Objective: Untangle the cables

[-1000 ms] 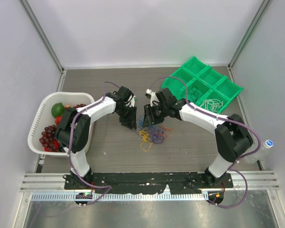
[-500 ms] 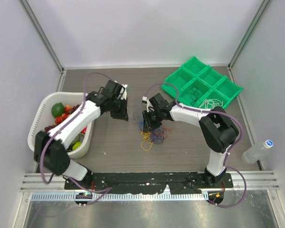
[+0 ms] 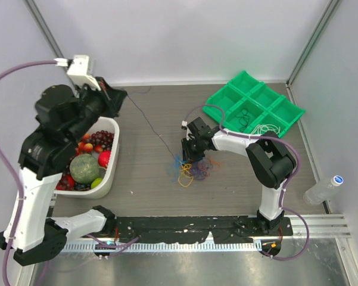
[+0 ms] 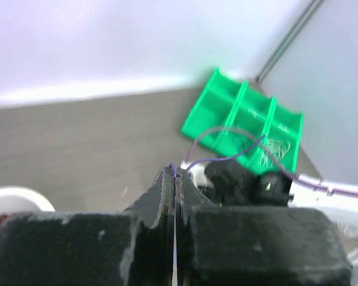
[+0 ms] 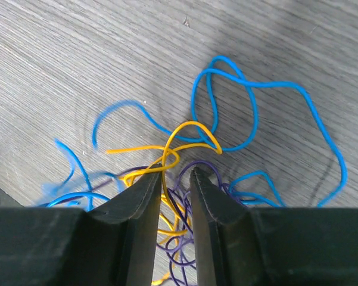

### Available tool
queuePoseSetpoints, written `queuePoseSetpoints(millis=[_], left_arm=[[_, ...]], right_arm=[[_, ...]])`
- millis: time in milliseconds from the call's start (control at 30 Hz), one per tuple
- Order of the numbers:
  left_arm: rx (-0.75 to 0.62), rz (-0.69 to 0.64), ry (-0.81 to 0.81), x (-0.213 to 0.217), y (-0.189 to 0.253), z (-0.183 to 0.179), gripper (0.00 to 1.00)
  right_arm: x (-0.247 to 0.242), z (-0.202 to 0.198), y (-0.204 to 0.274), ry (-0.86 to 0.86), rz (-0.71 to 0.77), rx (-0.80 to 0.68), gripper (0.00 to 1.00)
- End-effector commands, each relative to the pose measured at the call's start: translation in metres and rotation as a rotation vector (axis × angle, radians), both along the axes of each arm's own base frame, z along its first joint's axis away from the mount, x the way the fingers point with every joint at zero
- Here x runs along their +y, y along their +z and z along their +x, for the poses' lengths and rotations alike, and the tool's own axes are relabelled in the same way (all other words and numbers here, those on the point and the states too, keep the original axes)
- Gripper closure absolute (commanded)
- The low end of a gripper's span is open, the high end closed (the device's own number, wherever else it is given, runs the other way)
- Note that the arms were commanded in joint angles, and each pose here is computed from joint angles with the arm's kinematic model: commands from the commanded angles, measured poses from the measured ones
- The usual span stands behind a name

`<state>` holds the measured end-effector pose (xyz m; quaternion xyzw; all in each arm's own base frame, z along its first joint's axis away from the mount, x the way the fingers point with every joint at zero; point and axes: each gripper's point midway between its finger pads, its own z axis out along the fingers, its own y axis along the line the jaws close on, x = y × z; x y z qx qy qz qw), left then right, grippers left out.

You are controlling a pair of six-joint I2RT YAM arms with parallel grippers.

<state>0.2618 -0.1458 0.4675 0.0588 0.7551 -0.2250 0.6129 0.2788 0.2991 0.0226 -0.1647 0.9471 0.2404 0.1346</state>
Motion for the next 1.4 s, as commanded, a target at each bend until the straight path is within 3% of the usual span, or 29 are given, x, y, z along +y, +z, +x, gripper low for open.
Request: queuePoseSetpoints(millis=[0, 300, 467, 600, 833, 1033, 1100, 1233, 1367], left_arm=[[-0.198, -0.050, 0.071, 0.016, 0.073, 0.001, 1.00], [-0.547, -0.272, -0.012, 0.032, 0.224, -0.058, 1.00], [-0.726, -0.371, -0.012, 0.048, 0.273, -0.088, 1.00], [-0.664, -0.362, -0.007, 0.041, 0.258, -0.075, 1.00], [-0.529, -0.333, -0.033, 0.021, 0.221, -0.048, 1.00], [-0.525, -0.337, -0.038, 0.019, 0.221, -0.047, 1.00], [-0.528, -0.338, -0.039, 0.019, 0.222, -0.046, 1.00], [-0.531, -0.339, -0.045, 0.017, 0.224, -0.047, 1.00], [-0.533, -0.340, -0.046, 0.019, 0.226, -0.050, 1.00]], right_arm=[[-0.005, 0.002, 0.000, -0.009, -0.008, -0.006, 0.67], [-0.014, -0.004, -0.017, -0.016, -0.042, 0.010, 0.65], [-0.019, -0.007, -0.025, -0.023, -0.069, 0.022, 0.62], [-0.020, -0.001, -0.007, -0.008, -0.071, -0.014, 0.57], [-0.008, 0.023, 0.077, 0.047, -0.013, -0.177, 0.43], [-0.032, 0.034, 0.133, 0.151, -0.125, -0.328, 0.39], [-0.018, 0.025, 0.161, 0.291, -0.039, -0.422, 0.38], [0.033, -0.012, 0.205, 0.453, 0.285, -0.558, 0.36], [0.077, -0.029, 0.216, 0.482, 0.433, -0.641, 0.34]])
